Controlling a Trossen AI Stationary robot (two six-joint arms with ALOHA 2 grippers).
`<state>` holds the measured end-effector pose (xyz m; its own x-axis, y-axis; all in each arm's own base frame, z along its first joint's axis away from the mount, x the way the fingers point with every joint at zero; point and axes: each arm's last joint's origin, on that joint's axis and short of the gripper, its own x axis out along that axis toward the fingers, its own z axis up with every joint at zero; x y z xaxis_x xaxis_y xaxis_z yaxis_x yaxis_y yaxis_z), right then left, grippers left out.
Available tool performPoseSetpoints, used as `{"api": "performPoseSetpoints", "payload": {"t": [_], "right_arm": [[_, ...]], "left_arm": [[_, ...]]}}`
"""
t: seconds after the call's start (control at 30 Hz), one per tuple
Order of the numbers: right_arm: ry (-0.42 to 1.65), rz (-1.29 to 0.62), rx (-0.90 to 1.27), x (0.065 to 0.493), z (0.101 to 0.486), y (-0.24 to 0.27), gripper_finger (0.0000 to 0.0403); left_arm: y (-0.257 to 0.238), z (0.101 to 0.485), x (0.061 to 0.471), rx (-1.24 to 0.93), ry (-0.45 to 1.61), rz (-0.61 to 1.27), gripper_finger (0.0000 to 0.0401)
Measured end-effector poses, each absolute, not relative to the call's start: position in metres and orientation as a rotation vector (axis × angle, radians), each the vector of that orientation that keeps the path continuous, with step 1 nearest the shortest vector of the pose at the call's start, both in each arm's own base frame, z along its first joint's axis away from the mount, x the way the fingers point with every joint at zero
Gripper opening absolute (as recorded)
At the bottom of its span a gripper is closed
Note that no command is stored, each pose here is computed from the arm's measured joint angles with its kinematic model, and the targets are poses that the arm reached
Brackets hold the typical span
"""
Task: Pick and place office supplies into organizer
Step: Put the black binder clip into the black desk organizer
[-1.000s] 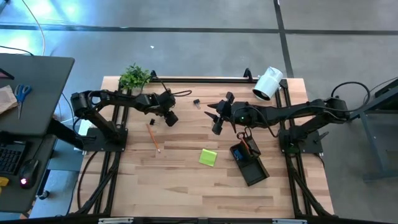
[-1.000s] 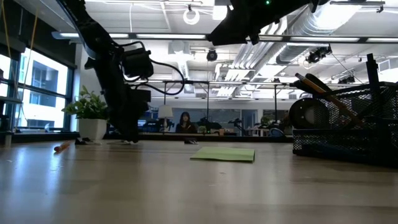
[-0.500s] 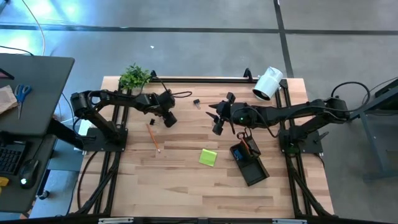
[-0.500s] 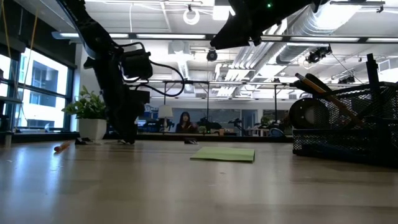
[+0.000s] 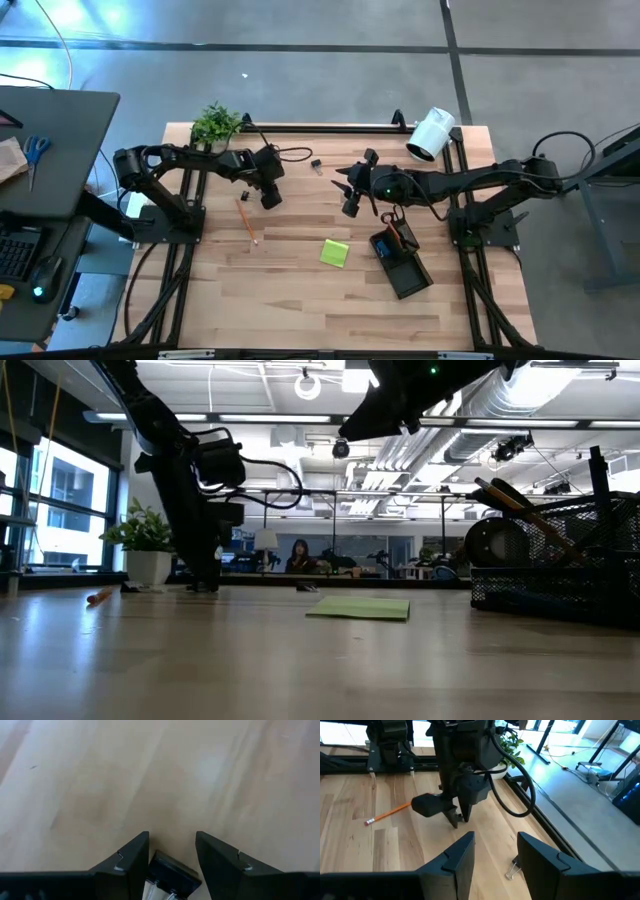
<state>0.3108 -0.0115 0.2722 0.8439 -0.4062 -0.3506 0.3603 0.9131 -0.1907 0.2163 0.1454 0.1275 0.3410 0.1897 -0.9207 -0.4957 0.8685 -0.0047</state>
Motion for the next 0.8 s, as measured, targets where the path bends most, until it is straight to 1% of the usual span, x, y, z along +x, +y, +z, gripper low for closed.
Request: {"api": "performPoseSetpoints", "payload": {"t": [0.2,0.4,0.6,0.8], "right_arm": [[0.420,-0.384,-0.151,0.3102,0.2705,-0.0078,0.0142],[0.421,-0.378,-0.161,0.3102,0.2705,-0.0053,0.0142],[0.417,-0.380,-0.146,0.3102,0.2705,-0.0050,0.0142],[0.425,-0.367,-0.163,0.3101,0.2701,-0.0045,0.0142]], "left_arm": [[0.1435,0.1285,0.2194,-0.277,1.108,0.314,0.0152],[0.1456,0.1301,0.2223,-0.210,1.077,0.290,0.0152],[0.1435,0.1276,0.2177,-0.195,1.141,0.286,0.0152],[0.1452,0.1336,0.2204,-0.122,1.166,0.225,0.0152]]}}
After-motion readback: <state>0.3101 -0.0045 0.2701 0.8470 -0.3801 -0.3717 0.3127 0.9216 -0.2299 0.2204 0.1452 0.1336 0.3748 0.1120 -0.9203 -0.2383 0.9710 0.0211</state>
